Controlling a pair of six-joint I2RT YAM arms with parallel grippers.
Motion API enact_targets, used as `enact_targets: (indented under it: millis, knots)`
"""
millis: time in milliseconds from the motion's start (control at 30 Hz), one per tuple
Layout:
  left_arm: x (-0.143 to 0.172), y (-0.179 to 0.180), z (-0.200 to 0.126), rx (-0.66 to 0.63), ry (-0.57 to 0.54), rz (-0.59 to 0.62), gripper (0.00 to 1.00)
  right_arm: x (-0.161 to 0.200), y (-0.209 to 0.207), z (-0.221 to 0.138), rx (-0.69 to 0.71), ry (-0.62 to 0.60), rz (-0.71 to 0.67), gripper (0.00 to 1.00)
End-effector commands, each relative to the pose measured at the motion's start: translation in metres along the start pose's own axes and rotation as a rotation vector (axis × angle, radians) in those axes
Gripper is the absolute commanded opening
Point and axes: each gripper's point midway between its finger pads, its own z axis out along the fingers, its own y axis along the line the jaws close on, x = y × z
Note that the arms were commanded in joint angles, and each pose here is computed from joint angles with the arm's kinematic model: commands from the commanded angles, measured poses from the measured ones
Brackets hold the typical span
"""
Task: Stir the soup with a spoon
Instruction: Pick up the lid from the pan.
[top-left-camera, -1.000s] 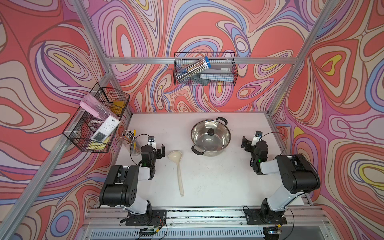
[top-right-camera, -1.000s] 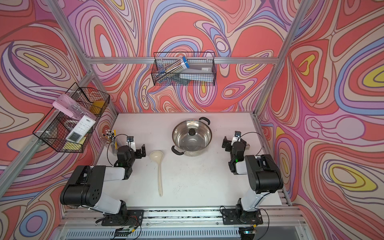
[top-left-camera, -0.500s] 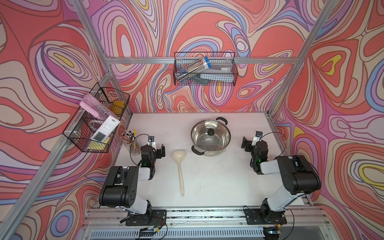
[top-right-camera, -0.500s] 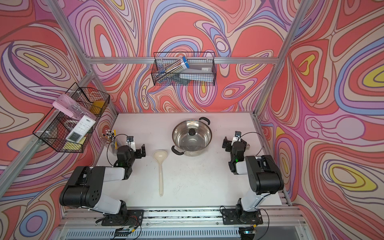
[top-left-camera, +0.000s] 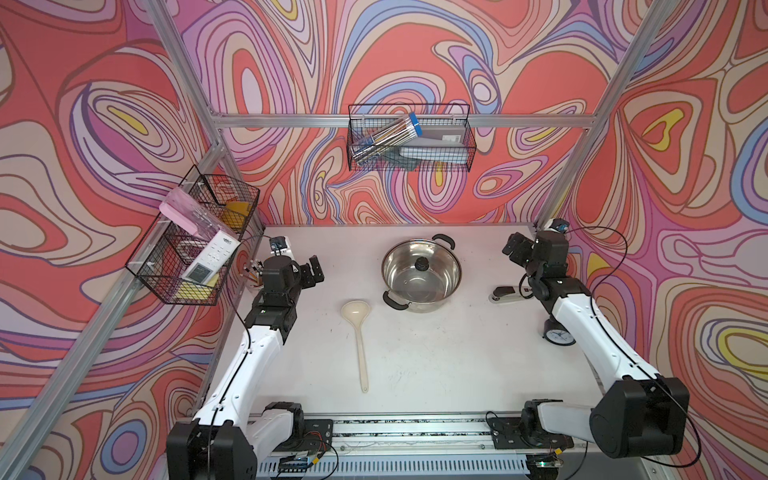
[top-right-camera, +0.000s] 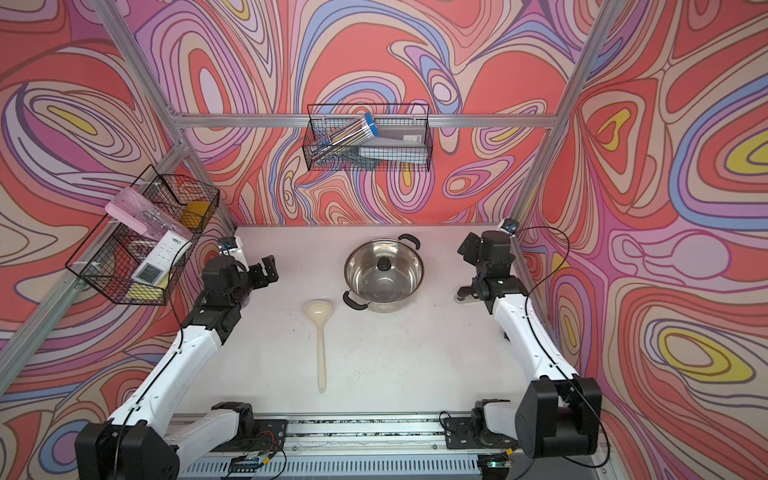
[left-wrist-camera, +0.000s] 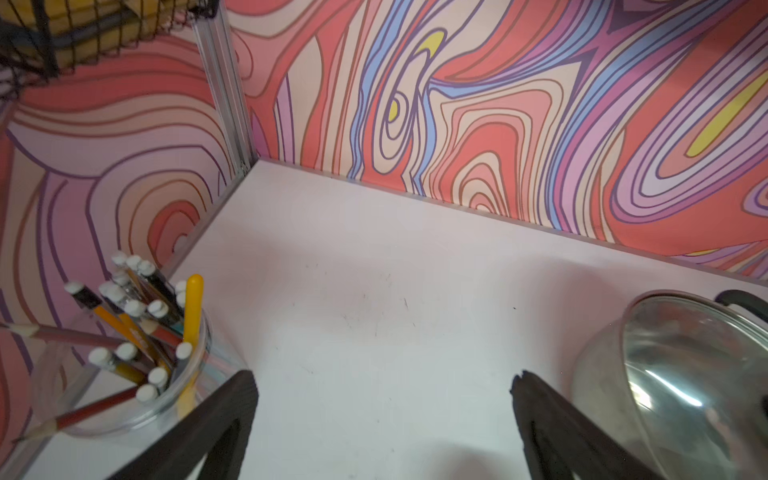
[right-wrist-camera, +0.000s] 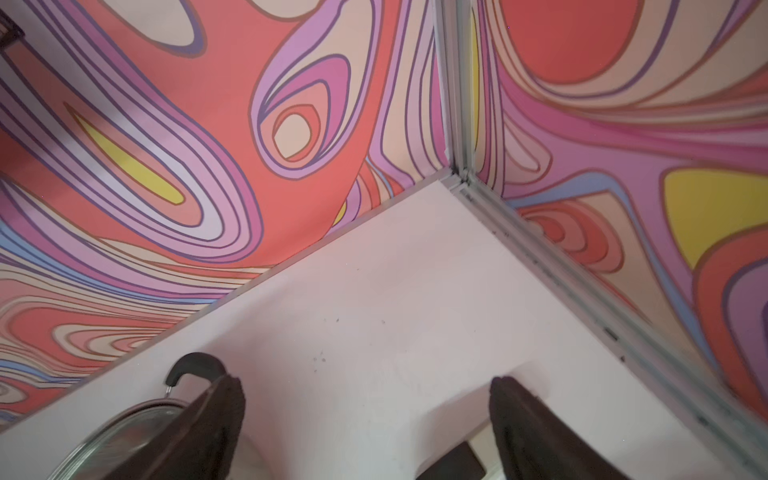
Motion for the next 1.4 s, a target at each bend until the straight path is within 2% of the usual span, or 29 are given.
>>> enact_targets:
  millis: [0,133,267,467,767,1000,1133,1367]
  knots:
    - [0.045,-0.015,-0.022,0.040,0.280,-0.115,0.99,0.033,0.021,-0.015,-0.060,0.276,0.089,0.83]
    - [0.054,-0.024,-0.044,0.028,0.401,-0.168,0.99,0.044,0.091,-0.021,-0.133,0.394,-0.070,0.81]
    - [0.061,-0.043,-0.063,0.051,0.468,-0.171,0.99,0.078,0.161,-0.025,-0.206,0.491,-0.211,0.80]
    - [0.065,-0.045,-0.098,0.062,0.515,-0.207,0.99,0.134,0.224,-0.015,-0.209,0.576,-0.369,0.75]
    - [0.060,-0.032,-0.131,0.058,0.442,-0.245,0.99,0.182,0.227,0.025,-0.116,0.637,-0.442,0.69]
    - [0.060,-0.028,-0.133,0.041,0.426,-0.265,0.99,0.194,0.219,0.033,-0.087,0.650,-0.481,0.65]
    - [0.058,-0.030,-0.130,0.045,0.425,-0.265,0.99,0.200,0.219,0.037,-0.090,0.659,-0.489,0.56]
    - [0.058,-0.030,-0.127,0.041,0.423,-0.275,0.99,0.208,0.213,0.038,-0.071,0.674,-0.490,0.48]
